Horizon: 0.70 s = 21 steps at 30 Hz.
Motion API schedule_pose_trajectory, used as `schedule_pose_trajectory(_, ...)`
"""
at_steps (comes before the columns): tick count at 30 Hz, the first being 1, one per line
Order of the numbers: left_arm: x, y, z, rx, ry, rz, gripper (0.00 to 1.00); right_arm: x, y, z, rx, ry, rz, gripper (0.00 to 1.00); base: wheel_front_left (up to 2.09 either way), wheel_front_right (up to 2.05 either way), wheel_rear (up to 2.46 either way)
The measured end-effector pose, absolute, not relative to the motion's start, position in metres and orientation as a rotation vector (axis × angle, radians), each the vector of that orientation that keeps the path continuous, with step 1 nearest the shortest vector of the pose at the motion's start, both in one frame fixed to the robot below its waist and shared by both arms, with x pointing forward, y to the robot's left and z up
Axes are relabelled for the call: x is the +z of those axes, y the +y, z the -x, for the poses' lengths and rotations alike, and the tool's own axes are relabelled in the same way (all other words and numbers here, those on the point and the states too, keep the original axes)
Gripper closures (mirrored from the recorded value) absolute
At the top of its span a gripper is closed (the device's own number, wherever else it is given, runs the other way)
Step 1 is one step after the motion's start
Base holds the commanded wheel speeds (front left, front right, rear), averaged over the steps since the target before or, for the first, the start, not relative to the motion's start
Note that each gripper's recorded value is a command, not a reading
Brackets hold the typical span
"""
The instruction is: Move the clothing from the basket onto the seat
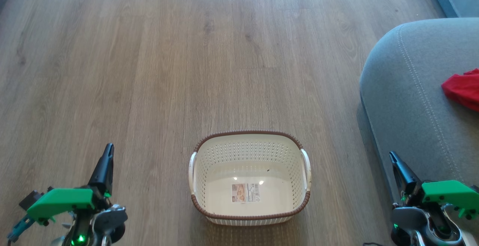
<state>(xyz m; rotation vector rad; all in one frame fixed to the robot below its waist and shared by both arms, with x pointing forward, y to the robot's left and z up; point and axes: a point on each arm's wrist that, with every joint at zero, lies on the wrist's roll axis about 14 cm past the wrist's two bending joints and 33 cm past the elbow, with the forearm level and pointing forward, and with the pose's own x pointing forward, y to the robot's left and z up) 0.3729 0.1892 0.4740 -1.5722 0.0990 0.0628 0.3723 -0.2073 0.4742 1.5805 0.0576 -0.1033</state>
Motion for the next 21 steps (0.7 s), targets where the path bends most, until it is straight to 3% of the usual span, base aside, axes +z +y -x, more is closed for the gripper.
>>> schedule_pose_trajectory(21,0.4740,0.1892,-0.3729,0.063,0.099,1.572,1.00,0.4742,-0.2077,-0.3723,-0.104,0.057,-1.581,1.00,0.00,0.00,0.00)
